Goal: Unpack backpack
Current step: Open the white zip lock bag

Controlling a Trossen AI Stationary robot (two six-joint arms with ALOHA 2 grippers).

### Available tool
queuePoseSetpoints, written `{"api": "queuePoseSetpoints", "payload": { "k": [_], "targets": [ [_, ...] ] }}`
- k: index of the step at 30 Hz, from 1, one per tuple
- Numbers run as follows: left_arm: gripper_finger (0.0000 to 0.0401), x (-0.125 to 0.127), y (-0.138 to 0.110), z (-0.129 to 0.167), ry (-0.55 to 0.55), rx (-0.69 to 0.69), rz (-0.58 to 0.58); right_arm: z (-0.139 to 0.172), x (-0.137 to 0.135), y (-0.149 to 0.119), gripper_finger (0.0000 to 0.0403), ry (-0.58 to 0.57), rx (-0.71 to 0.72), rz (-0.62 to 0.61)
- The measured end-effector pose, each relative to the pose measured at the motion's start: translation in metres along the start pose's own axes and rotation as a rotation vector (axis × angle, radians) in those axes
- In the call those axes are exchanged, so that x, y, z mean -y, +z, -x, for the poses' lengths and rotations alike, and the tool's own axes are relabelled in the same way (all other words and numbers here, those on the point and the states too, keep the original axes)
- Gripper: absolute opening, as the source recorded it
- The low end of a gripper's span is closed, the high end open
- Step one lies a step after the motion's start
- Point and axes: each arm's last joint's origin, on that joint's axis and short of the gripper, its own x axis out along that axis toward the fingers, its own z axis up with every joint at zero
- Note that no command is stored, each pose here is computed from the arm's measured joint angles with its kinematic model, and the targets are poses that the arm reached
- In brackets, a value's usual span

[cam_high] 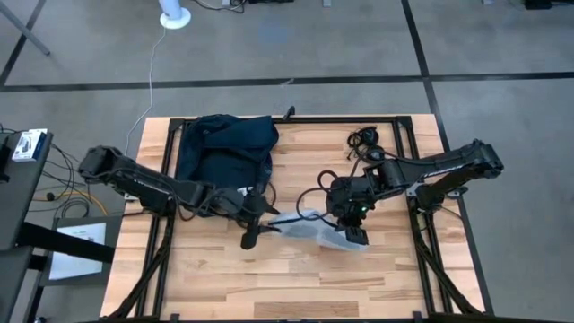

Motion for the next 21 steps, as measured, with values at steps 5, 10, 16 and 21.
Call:
{"api": "queuePoseSetpoints", "payload": {
  "k": [5, 10, 16, 21],
  "targets": [
    [0.0194, 0.01, -0.001, 0.001, 0.07, -0.005, -0.172, 0.0, -0.001, 0.0, 0.0, 0.001, -0.002, 0.002],
    [0.0169, 0.014, -0.001, 0.003, 0.141, -0.001, -0.233, 0.0, 0.0, 0.0, 0.0, 0.001, -0.001, 0.002],
    [0.0142, 0.017, 0.004, 0.003, 0.129, 0.056, -0.246, 0.0, 0.0, 0.0, 0.0, 0.0, -0.002, 0.001],
    [0.0099, 0.017, 0.005, 0.003, 0.124, 0.063, -0.266, 0.0, 0.0, 0.0, 0.0, 0.0, -0.001, 0.0]
  ]
}}
